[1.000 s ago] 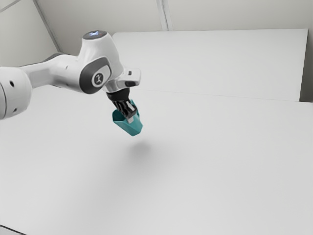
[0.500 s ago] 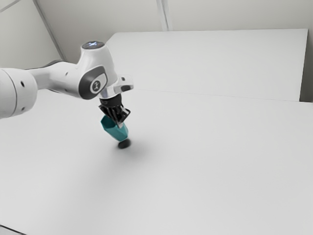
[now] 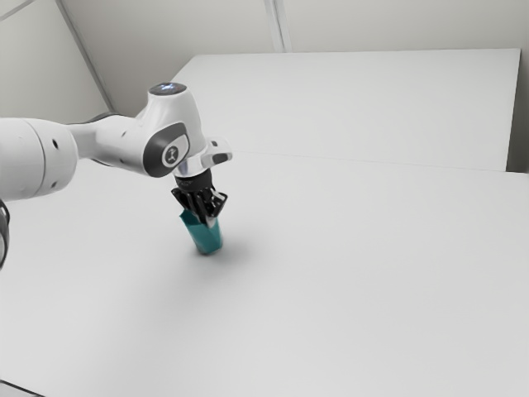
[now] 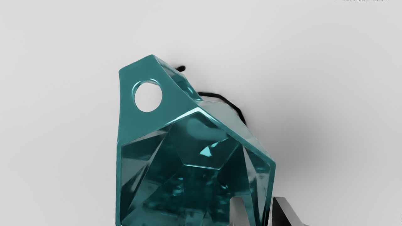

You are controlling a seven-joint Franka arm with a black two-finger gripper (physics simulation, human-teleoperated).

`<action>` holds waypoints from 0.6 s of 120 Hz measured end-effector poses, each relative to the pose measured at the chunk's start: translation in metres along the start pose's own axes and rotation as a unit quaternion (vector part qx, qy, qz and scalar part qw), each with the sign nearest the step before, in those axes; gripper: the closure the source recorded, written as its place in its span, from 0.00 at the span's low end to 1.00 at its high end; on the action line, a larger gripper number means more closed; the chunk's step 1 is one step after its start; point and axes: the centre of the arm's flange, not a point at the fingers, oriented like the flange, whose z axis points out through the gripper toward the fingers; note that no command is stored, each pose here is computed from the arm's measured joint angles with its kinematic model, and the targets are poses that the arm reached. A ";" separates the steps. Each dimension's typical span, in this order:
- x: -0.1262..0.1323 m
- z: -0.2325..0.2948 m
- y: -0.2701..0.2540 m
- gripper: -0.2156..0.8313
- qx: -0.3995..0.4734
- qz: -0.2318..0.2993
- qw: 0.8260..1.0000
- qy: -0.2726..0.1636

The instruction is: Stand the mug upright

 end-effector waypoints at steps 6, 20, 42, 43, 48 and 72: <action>0.000 0.001 0.000 0.70 -0.002 -0.004 1.000 -0.001; 0.000 -0.006 0.001 0.49 -0.005 -0.010 1.000 0.005; -0.003 -0.038 -0.001 0.33 -0.006 -0.013 0.999 0.029; -0.003 -0.040 -0.001 0.32 -0.007 -0.013 0.999 0.031; 0.000 -0.052 -0.002 0.30 -0.010 -0.013 0.999 0.039; 0.015 -0.117 -0.008 0.24 -0.035 -0.006 0.997 0.068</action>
